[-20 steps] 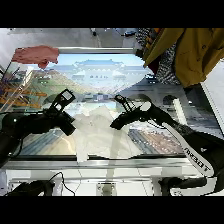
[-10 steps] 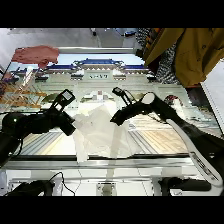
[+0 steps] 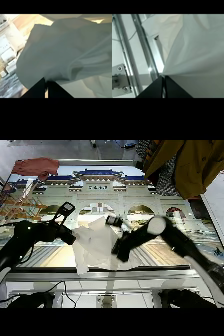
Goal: Fold the clothes and pants, and hang the long-sleeved shirts on hangers.
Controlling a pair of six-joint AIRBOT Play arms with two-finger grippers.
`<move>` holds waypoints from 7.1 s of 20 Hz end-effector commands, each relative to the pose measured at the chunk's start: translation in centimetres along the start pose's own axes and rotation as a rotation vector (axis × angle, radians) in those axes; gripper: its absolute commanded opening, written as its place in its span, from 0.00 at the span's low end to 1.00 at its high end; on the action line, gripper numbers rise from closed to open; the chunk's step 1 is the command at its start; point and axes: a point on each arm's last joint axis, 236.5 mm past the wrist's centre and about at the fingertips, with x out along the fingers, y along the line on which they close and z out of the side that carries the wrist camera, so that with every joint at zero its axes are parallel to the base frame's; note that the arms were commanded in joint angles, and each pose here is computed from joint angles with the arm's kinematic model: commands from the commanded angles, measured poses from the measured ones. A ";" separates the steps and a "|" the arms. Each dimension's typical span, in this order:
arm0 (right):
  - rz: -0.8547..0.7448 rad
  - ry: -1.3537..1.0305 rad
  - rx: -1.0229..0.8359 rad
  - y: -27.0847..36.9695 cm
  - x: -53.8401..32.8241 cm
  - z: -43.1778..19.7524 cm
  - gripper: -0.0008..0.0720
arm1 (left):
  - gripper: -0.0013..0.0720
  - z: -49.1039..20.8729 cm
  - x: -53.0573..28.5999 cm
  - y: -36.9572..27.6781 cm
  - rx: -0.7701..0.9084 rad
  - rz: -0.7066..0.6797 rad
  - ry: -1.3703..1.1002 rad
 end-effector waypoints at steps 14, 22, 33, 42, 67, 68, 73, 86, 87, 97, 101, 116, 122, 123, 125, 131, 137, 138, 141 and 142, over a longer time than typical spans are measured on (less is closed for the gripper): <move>-0.297 -0.234 0.225 -13.8 -4.5 -3.5 0.67 | 0.05 -0.6 1.0 0.4 -0.002 0.009 0.037; 0.117 -0.229 0.320 -11.2 4.1 -4.8 0.67 | 0.05 -0.6 1.0 0.4 -0.003 0.009 0.037; 0.177 -0.276 0.263 -11.7 8.3 1.4 0.66 | 0.05 -0.6 1.0 0.3 -0.005 0.006 0.036; 0.266 -0.186 0.215 -9.4 6.9 0.0 0.05 | 0.05 0.3 0.1 -0.4 -0.029 -0.019 -0.005; -0.330 -0.381 -0.091 -6.9 -15.5 10.4 0.05 | 0.66 2.4 -20.2 9.4 -0.276 0.371 -0.472; -0.330 -0.380 -0.091 -6.9 -15.5 10.4 0.05 | 0.66 0.3 -20.2 12.2 -0.346 0.447 -0.420; -0.331 -0.377 -0.099 -6.9 -15.4 10.3 0.05 | 0.66 -7.6 -16.4 21.3 -0.601 0.561 -0.193; -0.343 -0.356 -0.093 -7.3 -15.3 9.9 0.05 | 0.66 -13.1 1.2 27.2 -0.231 0.395 0.202; -0.343 -0.357 -0.089 -7.4 -15.3 9.9 0.05 | 0.66 -13.2 2.0 27.4 -0.222 0.391 0.205; -0.340 -0.361 -0.052 -7.5 -15.3 9.8 0.06 | 0.66 -15.1 5.8 30.6 -0.070 0.457 0.279; -0.344 -0.355 -0.038 -7.6 -15.3 9.7 0.06 | 0.06 -15.3 5.6 30.7 -0.061 0.464 0.289; -0.424 -0.263 -0.052 -9.4 -15.3 7.7 0.06 | 0.05 -3.0 -15.9 19.0 -0.045 0.464 -0.240; -0.510 -0.168 -0.028 -11.3 -15.9 5.4 0.06 | 0.05 -0.3 -20.6 4.1 0.172 0.137 -0.439; -0.512 -0.173 -0.009 -11.4 -15.9 5.4 0.06 | 0.05 -0.9 -20.7 2.7 0.179 0.095 -0.423; -0.509 -0.188 0.035 -11.4 -15.9 5.5 0.06 | 0.05 -1.1 -21.1 -0.1 0.150 -0.009 -0.436; -0.543 -0.254 0.068 -12.2 -16.6 6.7 0.05 | 0.05 0.3 -21.3 -6.5 0.152 -0.287 -0.463; -0.543 -0.259 0.067 -12.2 -16.6 6.8 0.05 | 0.05 0.4 -20.0 -11.1 0.226 -0.488 -0.378; -0.543 -0.259 0.067 -12.2 -16.6 6.8 0.05 | 0.05 0.5 -19.7 -11.4 0.225 -0.510 -0.364; -0.541 -0.257 0.067 -12.2 -16.6 6.7 0.05 | 0.05 0.5 -17.8 -11.1 0.223 -0.535 -0.297; -0.540 -0.256 0.067 -12.1 -16.6 6.7 0.05 | 0.05 0.3 -16.8 -10.4 0.214 -0.516 -0.265</move>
